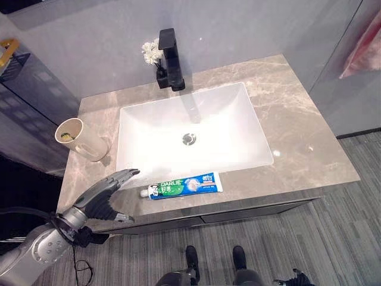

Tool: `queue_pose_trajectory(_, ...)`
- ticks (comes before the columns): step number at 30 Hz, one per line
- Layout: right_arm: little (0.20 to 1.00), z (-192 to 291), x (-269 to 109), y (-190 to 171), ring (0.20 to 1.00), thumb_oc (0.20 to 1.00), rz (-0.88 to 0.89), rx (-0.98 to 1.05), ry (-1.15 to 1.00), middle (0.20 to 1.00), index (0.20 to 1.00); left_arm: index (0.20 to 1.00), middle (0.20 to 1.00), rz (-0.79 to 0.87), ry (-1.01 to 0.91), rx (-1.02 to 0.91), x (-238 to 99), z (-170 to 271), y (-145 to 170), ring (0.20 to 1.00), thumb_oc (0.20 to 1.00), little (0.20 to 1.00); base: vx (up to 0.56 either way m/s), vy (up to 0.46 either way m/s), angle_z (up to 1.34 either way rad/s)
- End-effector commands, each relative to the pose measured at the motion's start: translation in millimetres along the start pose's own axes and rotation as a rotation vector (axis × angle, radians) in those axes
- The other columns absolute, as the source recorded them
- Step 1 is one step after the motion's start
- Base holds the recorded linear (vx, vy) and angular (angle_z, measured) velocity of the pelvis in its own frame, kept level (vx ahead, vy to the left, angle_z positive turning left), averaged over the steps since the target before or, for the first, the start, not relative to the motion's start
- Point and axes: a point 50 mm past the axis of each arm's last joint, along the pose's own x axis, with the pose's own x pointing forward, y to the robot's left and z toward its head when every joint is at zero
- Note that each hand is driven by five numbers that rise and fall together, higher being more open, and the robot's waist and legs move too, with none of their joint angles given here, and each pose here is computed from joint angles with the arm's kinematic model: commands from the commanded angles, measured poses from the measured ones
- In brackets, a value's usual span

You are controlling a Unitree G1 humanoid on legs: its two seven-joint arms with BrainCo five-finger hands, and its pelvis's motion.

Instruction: Put brush and paste in cup on sink, flatten towel.

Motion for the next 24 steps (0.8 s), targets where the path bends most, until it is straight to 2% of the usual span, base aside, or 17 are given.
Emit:
queue_pose_trajectory(1,1.000,10.1,1.5,-1.3,1.000,1.000,-0.028,0.017,-0.023,1.000,1.000,1.000,1.000,0.089,0.007,0.000,5.6,-5.7,13.9,1.000,1.000,1.000,-0.02,-0.030,0.00)
queue_pose_trajectory(2,1.000,11.2,1.4,-0.3,1.000,1.000,-0.029,0.022,-0.026,1.000,1.000,1.000,1.000,0.097,0.033,-0.023,4.9,-10.8,10.3,1.000,1.000,1.000,-0.02,-0.035,-0.03)
queue_pose_trajectory(5,1.000,11.3,1.3,0.0,1.000,1.000,-0.031,0.025,-0.026,1.000,1.000,0.793,0.793,0.103,0.049,-0.037,5.0,-13.9,8.1,0.793,0.793,0.793,0.00,-0.015,-0.03)
queue_pose_trajectory(6,1.000,10.7,1.2,1.5,1.000,1.000,-0.028,0.024,-0.019,1.000,1.000,0.573,0.573,0.114,0.065,-0.050,4.7,-16.4,7.4,0.573,0.573,0.573,0.00,0.000,0.00)
queue_pose_trajectory(7,1.000,11.0,1.2,1.5,1.000,1.000,-0.027,0.024,-0.019,1.000,1.000,0.555,0.555,0.122,0.074,-0.061,4.1,-17.9,6.9,0.555,0.555,0.555,0.00,0.000,0.00)
queue_pose_trajectory(8,1.000,11.1,1.3,1.5,1.000,1.000,-0.027,0.024,-0.019,1.000,1.000,0.498,0.498,0.122,0.075,-0.061,3.9,-17.9,6.9,0.498,0.498,0.498,0.00,0.000,0.00)
queue_pose_trajectory(9,1.000,11.2,1.1,2.0,1.000,1.000,-0.027,0.026,-0.021,1.000,1.000,0.338,0.338,0.126,0.082,-0.067,3.4,-19.3,6.0,0.338,0.338,0.338,0.00,0.000,0.00)
queue_pose_trajectory(11,1.000,11.8,1.2,2.1,1.000,1.000,-0.027,0.024,-0.020,1.000,1.000,0.253,0.253,0.128,0.098,-0.083,2.8,-21.8,3.9,0.253,0.253,0.253,0.00,0.000,0.00)
queue_pose_trajectory(13,1.000,12.8,1.3,2.6,1.000,1.000,-0.026,0.021,-0.022,1.000,1.000,0.203,0.203,0.124,0.103,-0.090,3.2,-22.5,0.9,0.203,0.203,0.203,0.00,0.000,0.00)
queue_pose_trajectory(24,1.000,12.1,1.4,3.6,1.000,1.000,-0.032,0.027,-0.008,1.000,1.000,0.200,0.200,0.085,0.124,-0.081,7.0,-26.7,-10.4,0.200,0.200,0.200,0.00,0.000,0.00)
